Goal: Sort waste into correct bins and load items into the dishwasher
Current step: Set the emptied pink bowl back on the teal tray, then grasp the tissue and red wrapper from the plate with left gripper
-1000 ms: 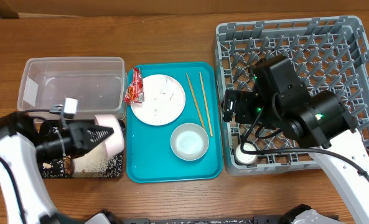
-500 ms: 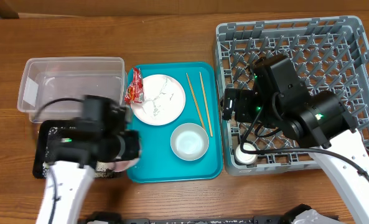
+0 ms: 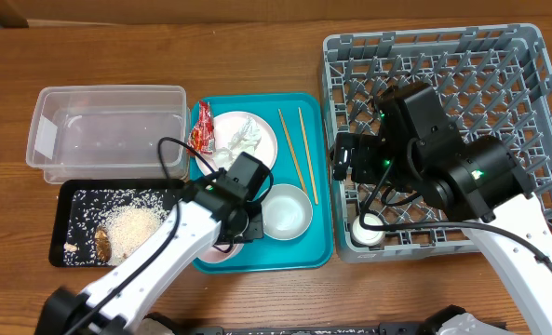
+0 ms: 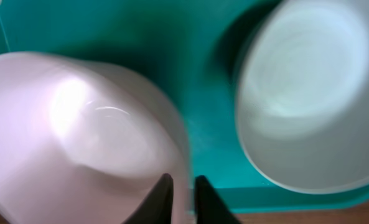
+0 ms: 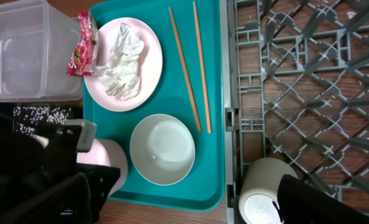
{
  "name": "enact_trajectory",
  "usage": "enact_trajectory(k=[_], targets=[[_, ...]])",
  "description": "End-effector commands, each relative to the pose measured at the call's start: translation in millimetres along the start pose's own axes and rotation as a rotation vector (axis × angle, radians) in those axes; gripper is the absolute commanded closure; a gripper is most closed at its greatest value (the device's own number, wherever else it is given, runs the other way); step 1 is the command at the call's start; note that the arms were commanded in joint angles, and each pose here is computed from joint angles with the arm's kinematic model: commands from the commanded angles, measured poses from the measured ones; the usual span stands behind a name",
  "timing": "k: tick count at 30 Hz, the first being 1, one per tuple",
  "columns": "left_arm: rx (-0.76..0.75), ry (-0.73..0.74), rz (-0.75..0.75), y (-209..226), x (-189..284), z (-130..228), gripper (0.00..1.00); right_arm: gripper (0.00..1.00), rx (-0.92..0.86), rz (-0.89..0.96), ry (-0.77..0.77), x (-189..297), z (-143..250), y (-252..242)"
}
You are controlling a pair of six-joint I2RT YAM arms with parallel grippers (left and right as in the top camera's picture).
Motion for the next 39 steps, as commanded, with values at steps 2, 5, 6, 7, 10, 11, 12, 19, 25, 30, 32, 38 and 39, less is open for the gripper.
enact_trajectory(k=[2, 5, 6, 7, 10, 11, 12, 19, 25, 30, 32, 38, 39], targets=[[0.062, 0.003, -0.011, -1.1, 9.3, -6.2, 0.66, 0.02, 0.005, -0.016, -0.022, 6.0, -4.4, 3.1], [0.050, -0.043, -0.005, -6.0, 41.2, -22.4, 0.43, 0.02, 0.006, -0.020, -0.027, 6.1, -5.4, 3.9], [0.036, -0.073, -0.013, -6.7, 52.4, -30.0, 0.27, 0.02, 0.006, -0.020, -0.027, 6.1, -5.4, 3.9], [0.003, -0.146, -0.026, -8.7, 72.0, -46.4, 0.12, 0.02, 0.006, -0.020, -0.027, 6.1, -5.4, 3.9], [-0.091, -0.310, -0.052, -13.0, 94.2, -79.2, 0.05, 0.02, 0.006, -0.020, -0.025, 5.4, -5.2, 4.3], [-0.126, -0.360, -0.059, -15.0, 97.3, -89.0, 0.05, 0.02, 0.007, -0.020, -0.025, 5.4, -5.2, 4.2], [-0.157, -0.409, -0.074, -16.3, 98.0, -100.6, 0.07, 0.02, 0.007, -0.019, -0.025, 5.4, -5.2, 4.1], [-0.159, -0.453, -0.129, -11.9, 49.6, -156.0, 0.11, 0.02, 0.007, -0.020, -0.024, 5.4, -5.1, 4.2], [-0.143, -0.323, -0.165, 5.3, -26.5, -172.4, 0.16, 0.02, 0.005, -0.010, -0.013, 5.3, -2.6, 2.1], [-0.148, -0.267, -0.151, 4.2, -46.6, -169.1, 0.62, 0.01, 0.005, -0.007, -0.010, 5.3, -2.0, 1.5], [-0.153, -0.270, -0.094, -5.7, -37.6, -172.8, 0.93, 0.01, 0.005, -0.007, -0.010, 5.3, -2.0, 1.5], [-0.156, -0.314, -0.017, -22.3, 42.3, -185.9, 0.96, 0.01, 0.004, 0.000, -0.001, 5.3, -0.1, -0.1], [-0.142, -0.336, -0.059, -14.1, 61.1, -188.6, 0.96, 0.01, 0.004, 0.003, 0.002, 5.3, 0.6, -0.7]])
Point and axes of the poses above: each gripper's point midway between its finger pads, its own x axis back along the fingers, its own y axis along the line the jaws close on, z = x × y, the point moved 3 cm from there along x, back along the fingers, and after that the axes turned 8 degrees about -x, right-handed, at the moved point
